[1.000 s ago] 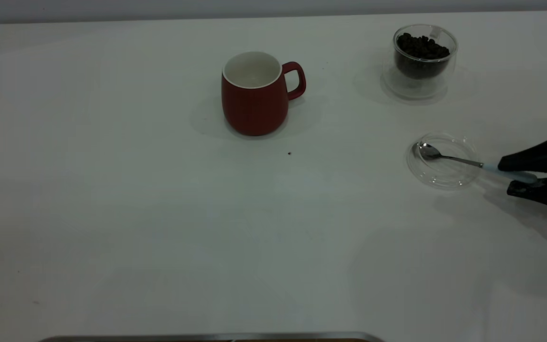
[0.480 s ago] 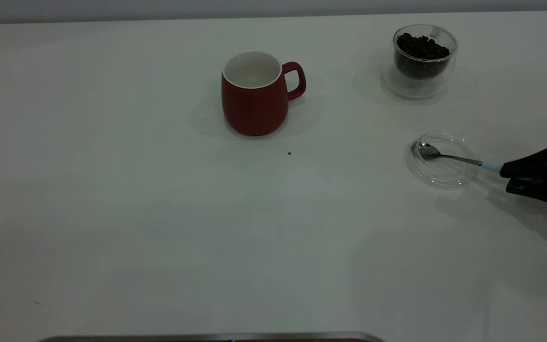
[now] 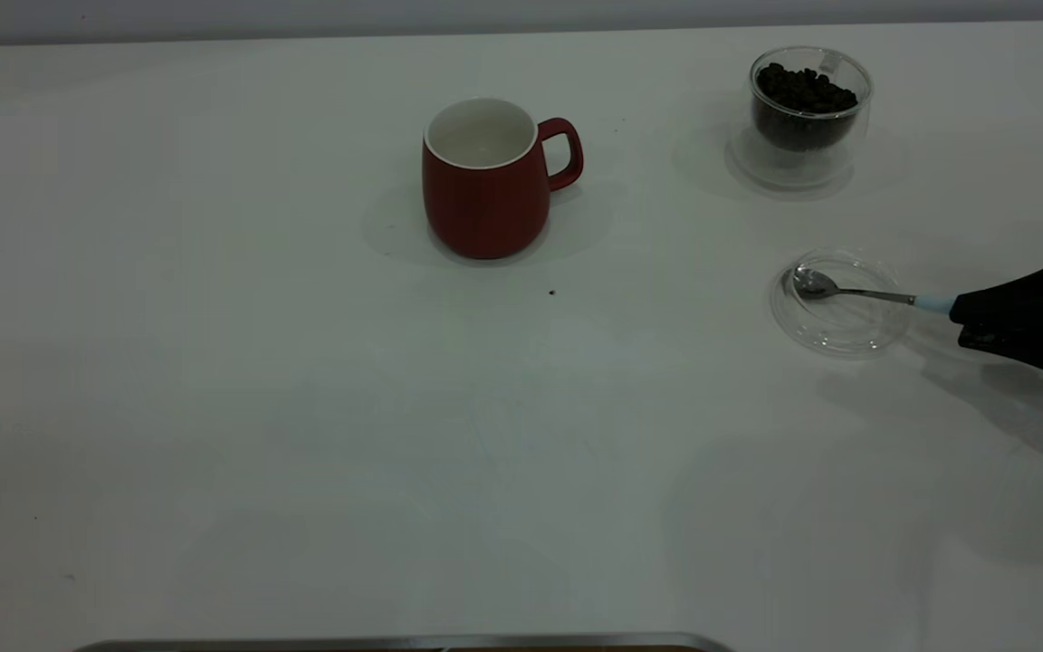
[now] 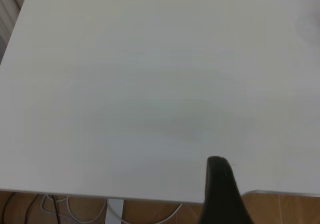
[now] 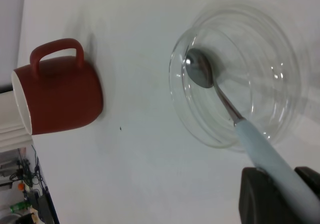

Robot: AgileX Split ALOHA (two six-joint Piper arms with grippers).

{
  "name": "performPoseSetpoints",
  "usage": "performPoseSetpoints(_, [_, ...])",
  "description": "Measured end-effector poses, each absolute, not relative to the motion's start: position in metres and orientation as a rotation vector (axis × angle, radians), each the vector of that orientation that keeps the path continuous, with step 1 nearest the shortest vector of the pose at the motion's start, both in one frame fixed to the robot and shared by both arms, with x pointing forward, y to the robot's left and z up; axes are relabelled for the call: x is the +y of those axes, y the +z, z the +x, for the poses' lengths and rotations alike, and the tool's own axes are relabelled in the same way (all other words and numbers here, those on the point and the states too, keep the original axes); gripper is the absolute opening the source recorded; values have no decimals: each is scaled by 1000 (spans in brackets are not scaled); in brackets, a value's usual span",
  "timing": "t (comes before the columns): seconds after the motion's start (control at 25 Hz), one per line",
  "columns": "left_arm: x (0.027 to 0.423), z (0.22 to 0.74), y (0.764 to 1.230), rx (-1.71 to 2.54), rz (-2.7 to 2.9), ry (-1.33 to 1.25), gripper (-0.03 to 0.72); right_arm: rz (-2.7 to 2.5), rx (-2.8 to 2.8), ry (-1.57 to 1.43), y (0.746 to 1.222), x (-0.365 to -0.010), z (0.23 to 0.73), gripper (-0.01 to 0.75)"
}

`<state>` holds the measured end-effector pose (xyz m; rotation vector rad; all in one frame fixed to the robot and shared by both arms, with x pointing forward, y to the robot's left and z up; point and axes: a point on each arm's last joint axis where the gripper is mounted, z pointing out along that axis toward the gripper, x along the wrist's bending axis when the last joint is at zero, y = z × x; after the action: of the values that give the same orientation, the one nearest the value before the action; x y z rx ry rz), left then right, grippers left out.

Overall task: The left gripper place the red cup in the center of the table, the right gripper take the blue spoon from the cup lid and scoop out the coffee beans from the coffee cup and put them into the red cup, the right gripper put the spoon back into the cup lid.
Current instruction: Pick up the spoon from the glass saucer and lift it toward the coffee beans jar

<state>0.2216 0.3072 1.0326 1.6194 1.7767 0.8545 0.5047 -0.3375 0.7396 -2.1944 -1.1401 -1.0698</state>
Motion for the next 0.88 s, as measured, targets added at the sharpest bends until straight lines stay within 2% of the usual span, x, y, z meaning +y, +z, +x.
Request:
performPoseSetpoints(0.64, [307, 222, 1033, 1777, 1619, 854, 532, -2174, -1158, -1098, 741, -337, 506, 123])
performPoseSetpoints(0.88, [307, 222, 1033, 1777, 1619, 854, 532, -2220, -1237, -1084, 758, -340, 504, 115])
